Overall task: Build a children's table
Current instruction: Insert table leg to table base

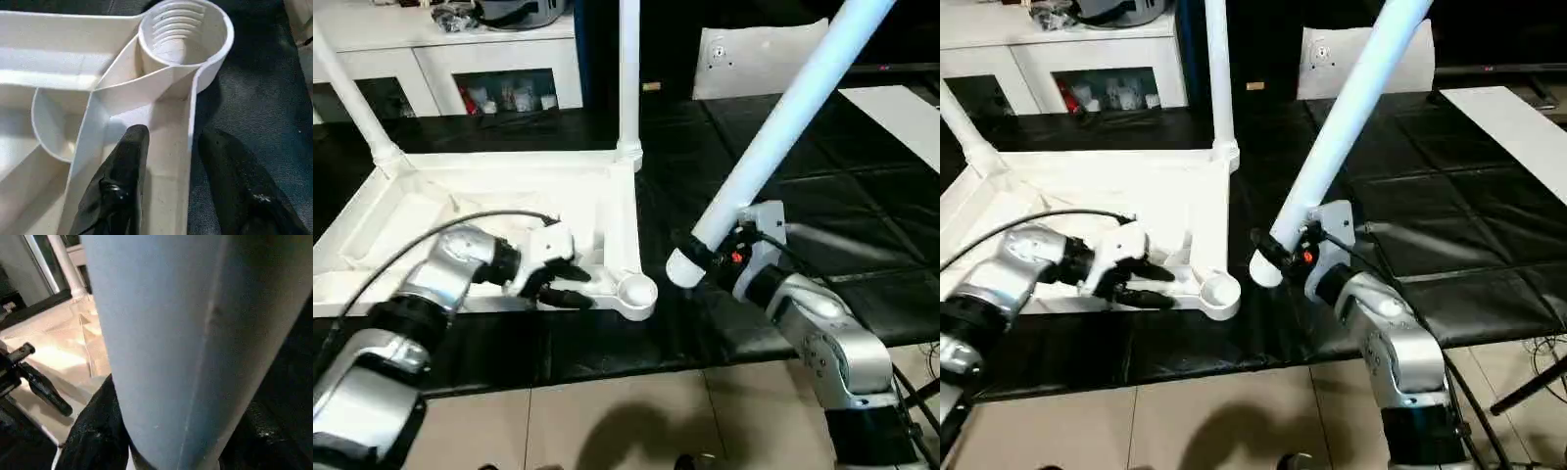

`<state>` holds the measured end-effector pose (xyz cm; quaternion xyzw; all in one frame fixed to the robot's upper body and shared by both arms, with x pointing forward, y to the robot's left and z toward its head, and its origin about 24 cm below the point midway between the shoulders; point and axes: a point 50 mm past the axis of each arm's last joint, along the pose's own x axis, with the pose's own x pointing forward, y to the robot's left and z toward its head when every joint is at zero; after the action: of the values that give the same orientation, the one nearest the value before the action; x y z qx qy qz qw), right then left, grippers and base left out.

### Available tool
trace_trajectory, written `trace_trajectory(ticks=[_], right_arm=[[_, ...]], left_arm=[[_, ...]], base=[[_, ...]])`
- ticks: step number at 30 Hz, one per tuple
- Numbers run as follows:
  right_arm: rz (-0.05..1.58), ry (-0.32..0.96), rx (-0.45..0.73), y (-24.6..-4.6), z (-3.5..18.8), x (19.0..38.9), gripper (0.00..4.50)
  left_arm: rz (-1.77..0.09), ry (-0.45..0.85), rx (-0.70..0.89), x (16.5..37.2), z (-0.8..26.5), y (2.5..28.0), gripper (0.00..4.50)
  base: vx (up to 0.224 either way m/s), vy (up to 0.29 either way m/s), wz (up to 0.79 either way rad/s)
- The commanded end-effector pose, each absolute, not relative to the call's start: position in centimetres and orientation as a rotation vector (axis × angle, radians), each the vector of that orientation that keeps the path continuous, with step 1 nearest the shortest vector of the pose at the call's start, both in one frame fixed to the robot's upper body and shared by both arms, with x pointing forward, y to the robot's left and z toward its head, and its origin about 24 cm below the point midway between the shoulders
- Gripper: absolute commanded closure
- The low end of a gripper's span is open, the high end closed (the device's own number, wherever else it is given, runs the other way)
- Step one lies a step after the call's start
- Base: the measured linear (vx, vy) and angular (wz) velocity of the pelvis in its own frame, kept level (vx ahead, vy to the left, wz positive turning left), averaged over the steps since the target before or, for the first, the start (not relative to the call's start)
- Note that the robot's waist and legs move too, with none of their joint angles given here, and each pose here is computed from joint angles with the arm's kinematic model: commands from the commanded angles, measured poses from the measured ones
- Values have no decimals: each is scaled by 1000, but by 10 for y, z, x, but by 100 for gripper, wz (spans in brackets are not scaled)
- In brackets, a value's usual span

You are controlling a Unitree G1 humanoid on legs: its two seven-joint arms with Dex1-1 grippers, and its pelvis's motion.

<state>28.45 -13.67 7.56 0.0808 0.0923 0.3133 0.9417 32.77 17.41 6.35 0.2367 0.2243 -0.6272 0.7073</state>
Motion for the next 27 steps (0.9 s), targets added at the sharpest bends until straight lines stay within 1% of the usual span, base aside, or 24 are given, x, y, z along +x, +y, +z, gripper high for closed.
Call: trace_trajectory(ticks=[1, 3, 5, 6, 10, 12, 16, 17, 18, 20, 24, 27], right_arm=[[663, 153, 153, -132, 84, 284, 261], [664, 154, 155, -132, 84, 285, 261], [664, 153, 156, -132, 83, 285, 261], [666, 153, 157, -131, 84, 286, 261], [669, 151, 159, -131, 84, 286, 261], [678, 151, 158, -129, 84, 286, 261], [683, 150, 158, -129, 85, 286, 261], [683, 150, 158, -129, 85, 286, 261], [685, 150, 157, -129, 85, 285, 261], [688, 149, 155, -129, 86, 284, 261], [715, 141, 134, -128, 89, 283, 261], [747, 118, 112, -124, 96, 285, 261]], left_arm=[[-1406, 468, 542, 328, 68, 177, 286], [-1410, 469, 546, 328, 67, 178, 297], [-1407, 471, 547, 328, 67, 178, 297], [-1400, 477, 557, 328, 65, 180, 324], [-1393, 482, 565, 329, 63, 182, 339], [-1386, 490, 572, 329, 62, 184, 368], [-1375, 499, 585, 330, 61, 186, 381], [-1375, 499, 585, 330, 61, 186, 399], [-1375, 504, 590, 330, 60, 186, 399], [-1376, 509, 588, 330, 58, 186, 417], [-1376, 506, 533, 329, 56, 181, 445], [-1353, 511, 466, 329, 54, 176, 450]], base=[[0, 0, 0], [0, 0, 0], [0, 0, 0], [0, 0, 0], [0, 0, 0], [0, 0, 0], [0, 0, 0], [0, 0, 0], [0, 0, 0], [0, 0, 0], [0, 0, 0], [0, 0, 0]])
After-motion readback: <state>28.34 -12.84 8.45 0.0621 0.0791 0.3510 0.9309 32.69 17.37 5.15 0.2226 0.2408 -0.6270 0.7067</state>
